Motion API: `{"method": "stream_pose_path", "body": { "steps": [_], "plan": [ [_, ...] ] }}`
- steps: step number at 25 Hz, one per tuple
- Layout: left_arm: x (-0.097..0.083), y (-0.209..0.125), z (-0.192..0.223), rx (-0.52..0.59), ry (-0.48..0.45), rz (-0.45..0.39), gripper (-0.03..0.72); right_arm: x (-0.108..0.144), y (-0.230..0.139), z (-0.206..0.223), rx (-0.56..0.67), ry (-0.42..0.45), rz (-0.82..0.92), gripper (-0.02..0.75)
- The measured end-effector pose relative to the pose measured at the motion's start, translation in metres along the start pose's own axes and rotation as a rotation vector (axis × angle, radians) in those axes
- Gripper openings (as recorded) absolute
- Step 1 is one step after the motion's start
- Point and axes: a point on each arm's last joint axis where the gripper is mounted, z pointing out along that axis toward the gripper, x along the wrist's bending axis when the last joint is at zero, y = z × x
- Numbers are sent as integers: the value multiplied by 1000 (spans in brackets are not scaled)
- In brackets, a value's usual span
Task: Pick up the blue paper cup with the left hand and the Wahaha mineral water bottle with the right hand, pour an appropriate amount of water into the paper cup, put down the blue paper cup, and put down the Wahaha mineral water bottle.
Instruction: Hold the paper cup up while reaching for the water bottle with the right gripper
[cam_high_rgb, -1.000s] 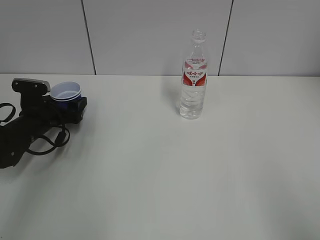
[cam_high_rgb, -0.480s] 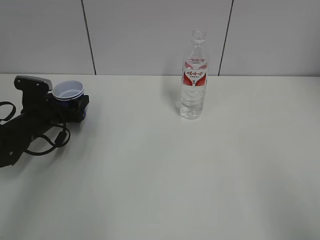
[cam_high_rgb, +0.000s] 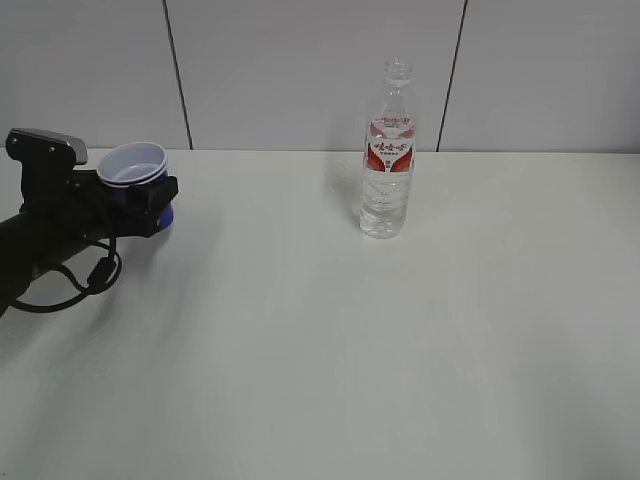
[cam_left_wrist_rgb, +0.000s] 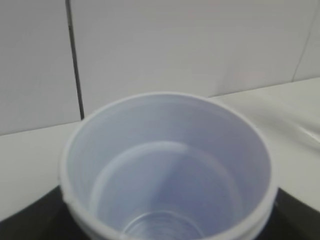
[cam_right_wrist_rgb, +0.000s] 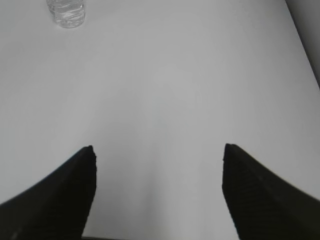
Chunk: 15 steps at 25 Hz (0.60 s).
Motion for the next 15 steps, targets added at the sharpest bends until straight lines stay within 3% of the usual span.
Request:
{"method": "stream_pose_path", "body": {
  "steps": [9, 15],
  "plan": [
    [-47, 8, -35, 43, -116, 11, 561, 0, 3, -2, -25, -1, 1, 587],
    [-62, 16, -52, 39, -151, 19, 544, 2, 37, 15, -97, 24, -8, 587]
  ]
}}
